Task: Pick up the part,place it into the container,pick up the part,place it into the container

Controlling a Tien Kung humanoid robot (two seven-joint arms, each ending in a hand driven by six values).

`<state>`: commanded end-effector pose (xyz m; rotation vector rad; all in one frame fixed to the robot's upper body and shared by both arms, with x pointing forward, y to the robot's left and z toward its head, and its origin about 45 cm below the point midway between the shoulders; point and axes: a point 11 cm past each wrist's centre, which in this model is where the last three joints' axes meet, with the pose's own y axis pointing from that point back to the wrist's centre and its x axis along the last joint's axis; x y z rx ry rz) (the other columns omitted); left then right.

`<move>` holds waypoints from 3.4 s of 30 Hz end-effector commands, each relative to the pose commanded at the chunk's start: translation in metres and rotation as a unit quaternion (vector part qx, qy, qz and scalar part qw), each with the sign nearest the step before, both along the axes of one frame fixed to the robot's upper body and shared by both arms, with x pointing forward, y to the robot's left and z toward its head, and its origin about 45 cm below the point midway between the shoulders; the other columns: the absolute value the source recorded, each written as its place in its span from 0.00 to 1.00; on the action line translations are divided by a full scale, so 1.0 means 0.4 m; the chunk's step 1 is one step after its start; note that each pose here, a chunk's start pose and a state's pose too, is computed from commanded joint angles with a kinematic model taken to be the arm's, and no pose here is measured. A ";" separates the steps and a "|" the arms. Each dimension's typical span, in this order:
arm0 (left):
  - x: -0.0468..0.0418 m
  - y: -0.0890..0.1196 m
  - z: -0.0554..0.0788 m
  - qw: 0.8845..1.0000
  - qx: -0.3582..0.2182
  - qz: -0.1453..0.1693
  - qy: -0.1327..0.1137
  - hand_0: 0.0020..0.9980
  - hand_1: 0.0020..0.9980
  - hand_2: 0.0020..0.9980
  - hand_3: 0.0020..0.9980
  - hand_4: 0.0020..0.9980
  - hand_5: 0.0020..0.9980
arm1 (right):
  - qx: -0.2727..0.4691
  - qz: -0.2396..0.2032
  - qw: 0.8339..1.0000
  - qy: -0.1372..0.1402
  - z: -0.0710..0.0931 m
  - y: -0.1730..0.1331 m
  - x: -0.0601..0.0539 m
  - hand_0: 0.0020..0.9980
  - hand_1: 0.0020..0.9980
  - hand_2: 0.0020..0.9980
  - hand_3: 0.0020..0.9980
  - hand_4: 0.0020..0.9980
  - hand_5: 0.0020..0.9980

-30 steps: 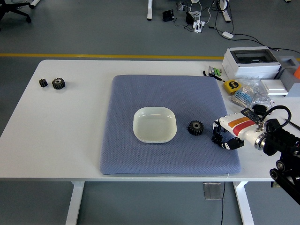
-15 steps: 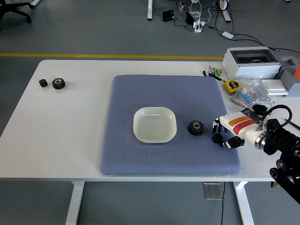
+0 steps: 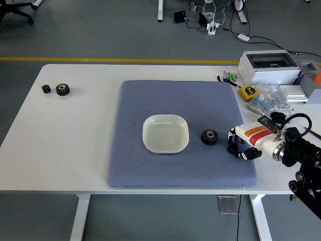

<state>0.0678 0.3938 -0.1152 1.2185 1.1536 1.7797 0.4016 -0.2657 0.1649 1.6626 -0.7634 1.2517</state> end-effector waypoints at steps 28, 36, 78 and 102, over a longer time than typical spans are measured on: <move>0.002 0.001 0.001 1.000 0.001 -0.003 0.000 0.71 0.72 0.77 0.61 0.70 0.56 | -0.008 0.010 1.000 0.013 -0.005 0.008 -0.006 0.11 0.23 0.33 0.47 0.80 0.01; 0.003 0.002 0.001 1.000 0.001 -0.005 0.000 0.71 0.72 0.77 0.61 0.70 0.56 | -0.010 0.008 1.000 0.017 -0.007 0.005 -0.006 0.07 0.18 0.29 0.46 0.76 0.06; 0.002 0.003 0.001 1.000 0.003 -0.007 0.001 0.71 0.72 0.77 0.61 0.70 0.56 | 0.067 0.059 0.995 -0.034 0.142 0.170 0.024 0.04 0.17 0.29 0.44 0.70 0.10; 0.014 0.001 0.003 1.000 0.005 -0.013 0.002 0.71 0.72 0.77 0.61 0.70 0.55 | -0.015 0.171 0.985 -0.027 0.130 0.495 0.065 0.16 0.39 0.49 0.52 0.82 0.12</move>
